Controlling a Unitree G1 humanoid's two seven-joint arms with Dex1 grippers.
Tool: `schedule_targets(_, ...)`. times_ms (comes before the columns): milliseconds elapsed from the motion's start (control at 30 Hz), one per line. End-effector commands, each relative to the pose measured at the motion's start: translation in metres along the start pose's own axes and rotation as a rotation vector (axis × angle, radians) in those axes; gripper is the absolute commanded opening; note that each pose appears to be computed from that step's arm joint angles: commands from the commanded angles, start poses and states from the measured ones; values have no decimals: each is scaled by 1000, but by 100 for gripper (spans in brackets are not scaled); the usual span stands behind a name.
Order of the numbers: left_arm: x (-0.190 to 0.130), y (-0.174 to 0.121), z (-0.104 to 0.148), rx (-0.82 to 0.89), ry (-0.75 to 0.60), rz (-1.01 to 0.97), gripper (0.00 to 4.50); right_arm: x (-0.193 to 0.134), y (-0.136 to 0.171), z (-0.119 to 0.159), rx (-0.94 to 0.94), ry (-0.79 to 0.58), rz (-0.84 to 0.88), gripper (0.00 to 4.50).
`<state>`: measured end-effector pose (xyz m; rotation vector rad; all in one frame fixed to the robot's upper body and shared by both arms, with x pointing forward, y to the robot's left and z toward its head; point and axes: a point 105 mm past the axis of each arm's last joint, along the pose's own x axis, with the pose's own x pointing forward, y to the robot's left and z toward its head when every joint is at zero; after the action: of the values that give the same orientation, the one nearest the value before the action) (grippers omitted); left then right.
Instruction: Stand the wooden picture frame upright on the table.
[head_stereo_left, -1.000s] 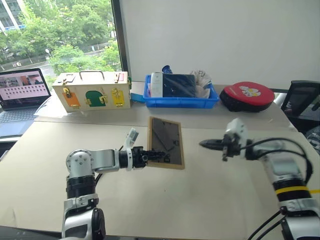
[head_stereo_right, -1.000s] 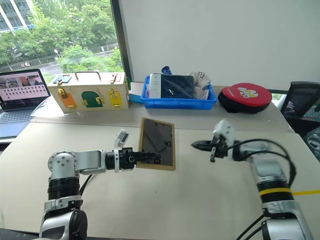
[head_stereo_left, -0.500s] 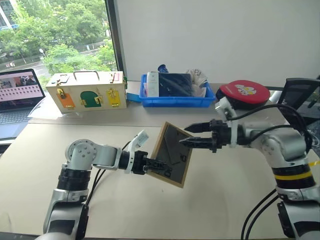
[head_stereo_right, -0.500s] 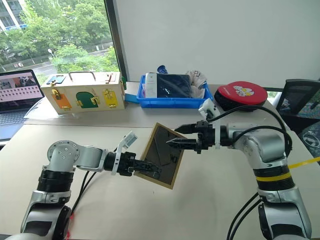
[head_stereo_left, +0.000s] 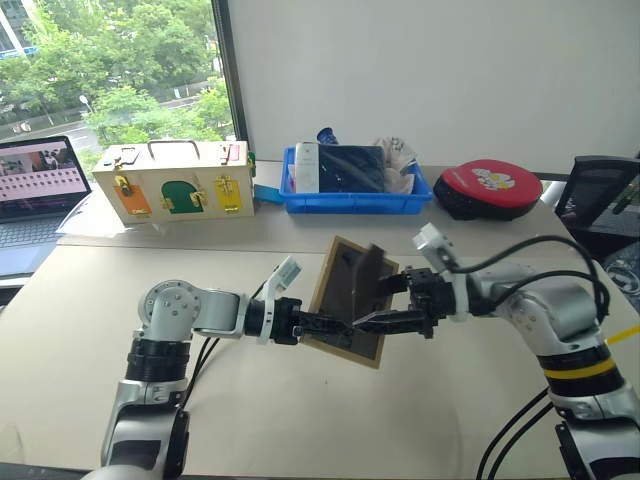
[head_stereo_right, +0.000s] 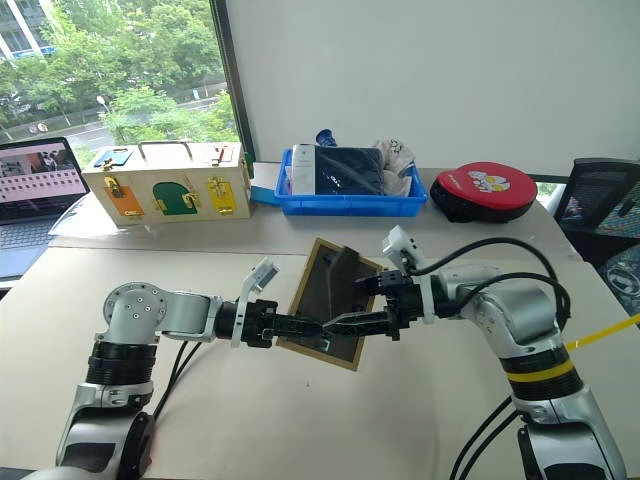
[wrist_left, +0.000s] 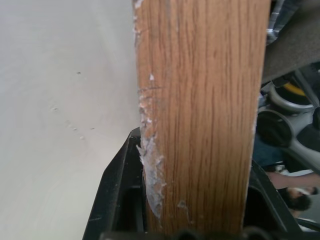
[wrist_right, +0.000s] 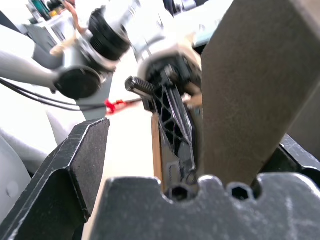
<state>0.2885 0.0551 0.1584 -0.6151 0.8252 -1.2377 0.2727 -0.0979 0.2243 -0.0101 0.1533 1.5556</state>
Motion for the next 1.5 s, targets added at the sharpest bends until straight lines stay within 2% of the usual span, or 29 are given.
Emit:
schedule_targets(33,-7,8,7,-48,-38,12,113,-5,25,19,-89,-71,80,448)
schedule_targets(100,-9,12,12,-93,-68,4,113,-10,24,13,-82,-51,44,448)
schedule_targets(200,-9,12,17,-158,-82,-43,113,-21,5,-1,-127,17,-112,448)
schedule_targets(267,-9,8,17,-185,-69,-88,113,-40,-23,-13,-251,122,-315,448)
schedule_targets(333,-11,5,18,-206,-74,-121,113,-59,-40,-21,-342,193,-440,448)
schedule_targets(467,-18,7,20,-236,-86,-124,113,-98,-55,-37,-440,299,-584,448)
schedule_targets(533,-22,6,20,-256,-89,-144,113,-113,-61,-35,-526,287,-688,448)
schedule_targets(567,-23,5,21,-271,-91,-162,113,-114,-63,-36,-693,366,-723,448)
schedule_targets(633,-24,3,24,-302,-98,-192,113,-103,-62,-31,-1007,438,-725,448)
schedule_targets(700,-24,3,30,-334,-111,-214,113,-88,-59,-21,-1264,434,-735,448)
schedule_targets(800,-23,3,32,-353,-107,-218,113,-64,-53,-16,-1499,404,-706,448)
schedule_targets(1067,-21,0,33,-363,-95,-228,113,-32,-53,-19,-1665,320,-669,448)
schedule_targets(1233,-20,-1,30,-355,-88,-224,113,-22,-54,-5,-1693,226,-704,448)
schedule_targets(1300,-20,0,29,-319,-100,-192,113,-21,-53,-5,-1672,193,-696,408)
schedule_targets(1500,-22,11,30,-314,-156,-127,113,-17,-44,-3,-1703,144,-686,221)
